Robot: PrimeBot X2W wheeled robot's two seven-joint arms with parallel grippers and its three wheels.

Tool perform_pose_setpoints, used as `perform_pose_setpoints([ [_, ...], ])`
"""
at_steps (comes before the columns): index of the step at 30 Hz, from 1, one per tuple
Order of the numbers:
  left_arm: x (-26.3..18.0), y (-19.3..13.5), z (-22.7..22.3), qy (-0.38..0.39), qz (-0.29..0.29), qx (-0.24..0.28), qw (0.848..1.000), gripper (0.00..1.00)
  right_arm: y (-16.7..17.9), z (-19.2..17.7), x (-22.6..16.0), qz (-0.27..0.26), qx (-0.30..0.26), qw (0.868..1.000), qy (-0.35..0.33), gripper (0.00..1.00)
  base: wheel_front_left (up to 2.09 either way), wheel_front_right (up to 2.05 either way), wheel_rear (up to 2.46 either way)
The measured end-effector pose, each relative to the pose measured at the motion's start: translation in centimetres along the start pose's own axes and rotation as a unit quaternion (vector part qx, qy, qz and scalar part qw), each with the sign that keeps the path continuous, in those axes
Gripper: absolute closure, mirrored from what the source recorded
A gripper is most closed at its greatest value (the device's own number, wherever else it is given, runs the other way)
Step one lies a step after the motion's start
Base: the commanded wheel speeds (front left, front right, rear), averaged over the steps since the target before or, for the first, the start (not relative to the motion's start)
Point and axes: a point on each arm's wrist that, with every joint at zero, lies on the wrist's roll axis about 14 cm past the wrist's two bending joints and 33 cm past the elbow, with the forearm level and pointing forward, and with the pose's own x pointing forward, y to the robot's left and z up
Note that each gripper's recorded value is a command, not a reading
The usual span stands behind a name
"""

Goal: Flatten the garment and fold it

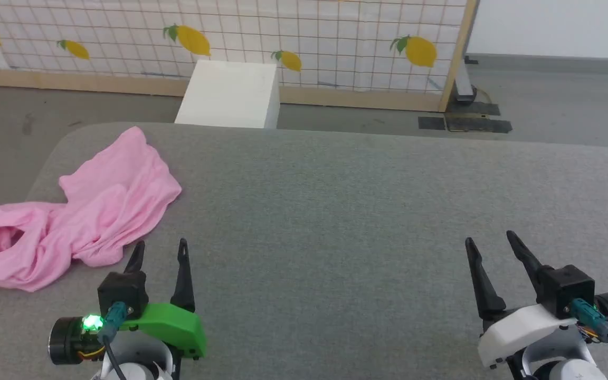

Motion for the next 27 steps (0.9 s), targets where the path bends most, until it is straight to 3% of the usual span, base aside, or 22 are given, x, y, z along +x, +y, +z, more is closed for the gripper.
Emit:
perform_pose_setpoints([
  [27,-3.7,6.5,-0.2,-0.009,0.114,-0.014,0.993,0.00,6.1,-0.2,3.1,0.094,0.011,0.996,-0.009,0.00,0.00,0.00,0.00],
])
